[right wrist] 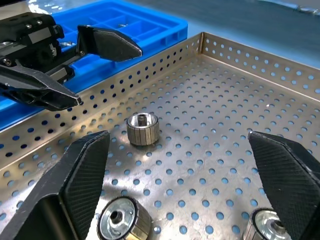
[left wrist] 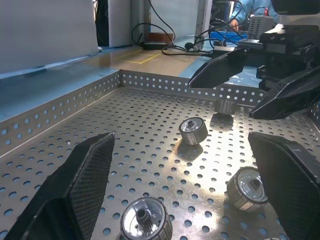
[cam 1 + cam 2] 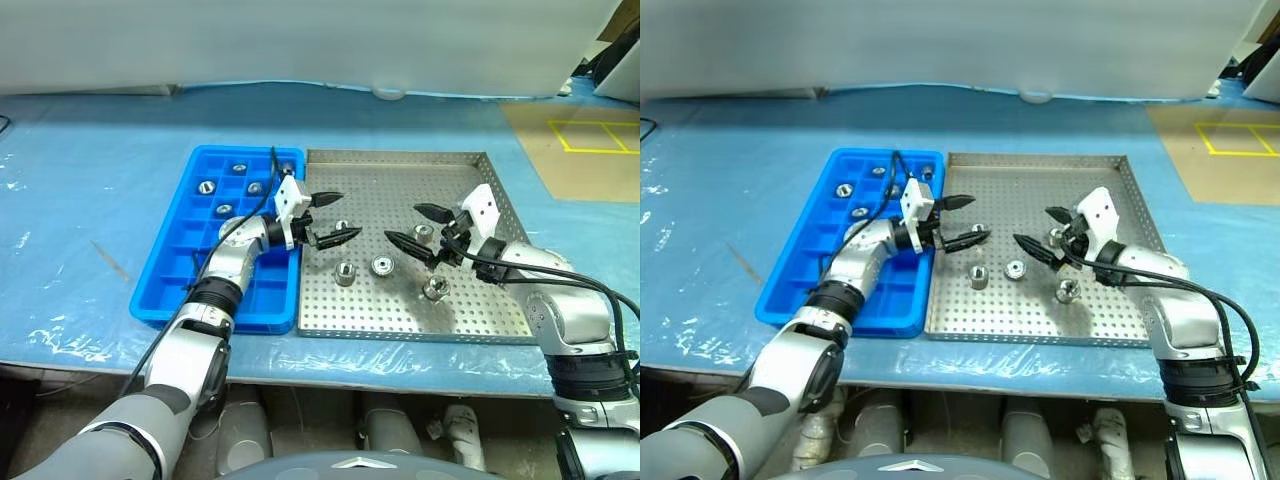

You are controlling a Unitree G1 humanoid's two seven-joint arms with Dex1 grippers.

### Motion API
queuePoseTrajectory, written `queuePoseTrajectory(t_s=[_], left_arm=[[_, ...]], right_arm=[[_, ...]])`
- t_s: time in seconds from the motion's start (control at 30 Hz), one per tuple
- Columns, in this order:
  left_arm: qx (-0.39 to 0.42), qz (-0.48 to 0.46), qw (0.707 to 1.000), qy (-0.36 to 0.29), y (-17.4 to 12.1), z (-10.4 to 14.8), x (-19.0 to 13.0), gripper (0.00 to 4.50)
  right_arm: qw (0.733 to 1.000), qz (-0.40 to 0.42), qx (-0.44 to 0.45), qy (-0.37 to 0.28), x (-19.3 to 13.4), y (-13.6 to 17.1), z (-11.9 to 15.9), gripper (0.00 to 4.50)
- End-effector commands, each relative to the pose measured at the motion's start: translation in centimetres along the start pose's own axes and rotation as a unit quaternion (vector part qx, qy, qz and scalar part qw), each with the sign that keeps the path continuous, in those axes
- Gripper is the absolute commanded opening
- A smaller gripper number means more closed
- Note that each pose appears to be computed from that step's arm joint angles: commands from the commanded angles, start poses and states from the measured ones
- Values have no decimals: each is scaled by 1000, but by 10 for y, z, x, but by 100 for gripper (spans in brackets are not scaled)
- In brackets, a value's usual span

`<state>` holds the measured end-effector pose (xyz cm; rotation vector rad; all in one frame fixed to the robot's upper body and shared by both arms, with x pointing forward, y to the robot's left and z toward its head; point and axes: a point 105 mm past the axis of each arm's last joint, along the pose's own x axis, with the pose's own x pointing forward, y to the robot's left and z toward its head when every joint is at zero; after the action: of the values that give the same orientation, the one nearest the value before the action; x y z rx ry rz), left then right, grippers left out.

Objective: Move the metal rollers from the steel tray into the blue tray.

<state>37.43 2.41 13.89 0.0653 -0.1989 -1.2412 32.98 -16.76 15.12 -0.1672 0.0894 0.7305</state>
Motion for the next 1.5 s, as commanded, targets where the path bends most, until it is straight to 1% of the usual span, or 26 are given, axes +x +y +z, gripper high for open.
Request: queuePoseTrajectory(t_s=[0.03,0.07,0.53,0.63,0.77,0.97,1.13,1.5], left_arm=[[36,13,999,-5,7,11,1,450],[39,6,999,3,5,8,1,450],[32,-7,999,15,2,4,3,450],[38,-20,998,36,-2,-2,3,450],[39,-15,999,30,1,3,3,450],[38,-13,999,33,0,0,0,450],[38,-12,999,35,1,1,-1,450],[36,-10,997,62,2,-7,2,450]], right_arm=[[999,-14,-10,-33,-3,-8,18,449],[999,-8,-9,-32,-3,-6,18,449],[1000,2,-17,-22,3,4,10,449],[1000,-1,-20,-19,5,4,6,449],[1000,9,-19,-21,10,10,5,449],[999,10,-29,-24,15,6,8,449],[999,11,-34,-21,15,6,6,449],[999,4,-39,-13,13,5,3,449]])
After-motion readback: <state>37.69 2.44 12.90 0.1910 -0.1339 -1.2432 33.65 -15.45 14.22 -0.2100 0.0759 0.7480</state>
